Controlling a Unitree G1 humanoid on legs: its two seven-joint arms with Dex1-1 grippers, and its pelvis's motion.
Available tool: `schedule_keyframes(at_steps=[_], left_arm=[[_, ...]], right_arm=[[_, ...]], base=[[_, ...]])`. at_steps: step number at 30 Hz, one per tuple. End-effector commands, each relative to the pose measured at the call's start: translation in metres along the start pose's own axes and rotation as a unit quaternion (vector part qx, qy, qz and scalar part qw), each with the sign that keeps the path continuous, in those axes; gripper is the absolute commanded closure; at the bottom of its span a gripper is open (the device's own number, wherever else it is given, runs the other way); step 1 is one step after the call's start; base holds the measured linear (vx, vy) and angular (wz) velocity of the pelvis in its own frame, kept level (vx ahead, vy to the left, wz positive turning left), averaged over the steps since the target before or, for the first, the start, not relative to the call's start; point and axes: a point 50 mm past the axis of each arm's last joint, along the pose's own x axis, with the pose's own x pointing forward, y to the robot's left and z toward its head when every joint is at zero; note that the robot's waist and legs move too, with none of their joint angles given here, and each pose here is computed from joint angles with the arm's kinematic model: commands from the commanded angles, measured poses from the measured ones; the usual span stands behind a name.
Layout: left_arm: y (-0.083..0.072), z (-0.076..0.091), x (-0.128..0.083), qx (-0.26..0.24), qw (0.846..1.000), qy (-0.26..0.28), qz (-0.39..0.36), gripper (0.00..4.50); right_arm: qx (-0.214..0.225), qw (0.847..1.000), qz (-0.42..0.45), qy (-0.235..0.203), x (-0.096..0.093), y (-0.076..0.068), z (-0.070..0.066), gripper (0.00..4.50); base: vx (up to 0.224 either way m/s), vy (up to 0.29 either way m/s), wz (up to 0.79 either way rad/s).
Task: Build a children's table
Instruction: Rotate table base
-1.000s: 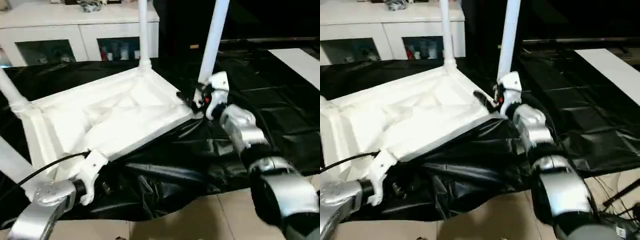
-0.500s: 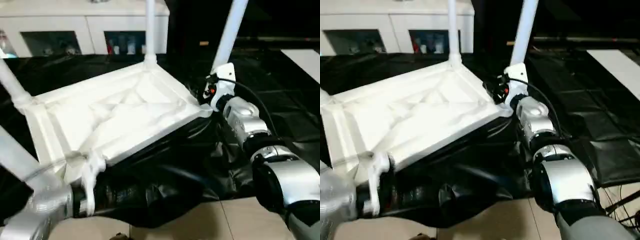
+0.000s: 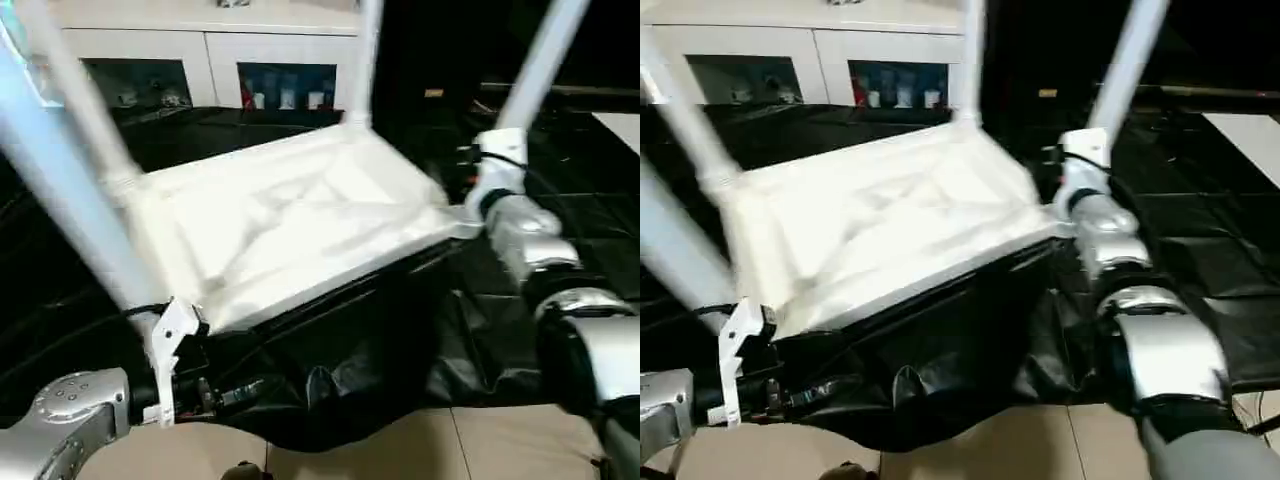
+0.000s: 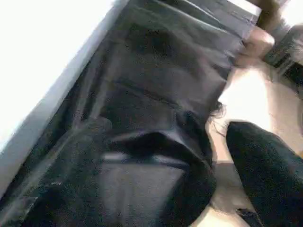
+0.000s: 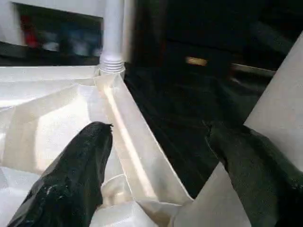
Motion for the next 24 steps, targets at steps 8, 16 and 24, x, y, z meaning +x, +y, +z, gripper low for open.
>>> schedule_keyframes(at_steps=[8, 16, 24], left_arm=[[0.004, -0.001, -0.017, 0.007, 1.000, 0.024, 0.013, 0.16], [0.022, 0.006, -0.078, -0.004, 0.997, 0.019, 0.077, 0.16], [0.028, 0.016, -0.115, -0.004, 0.995, -0.012, 0.103, 0.16]], right_arm=[[0.017, 0.997, 0.069, -0.028, -0.002, 0.003, 0.005, 0.71], [0.025, 0.982, 0.185, -0.040, -0.016, 0.044, -0.033, 0.71], [0.054, 0.993, 0.098, -0.045, -0.033, 0.037, -0.063, 0.71]], base=[[0.000, 0.000, 0.00], [0.000, 0.000, 0.00], [0.000, 0.000, 0.00]])
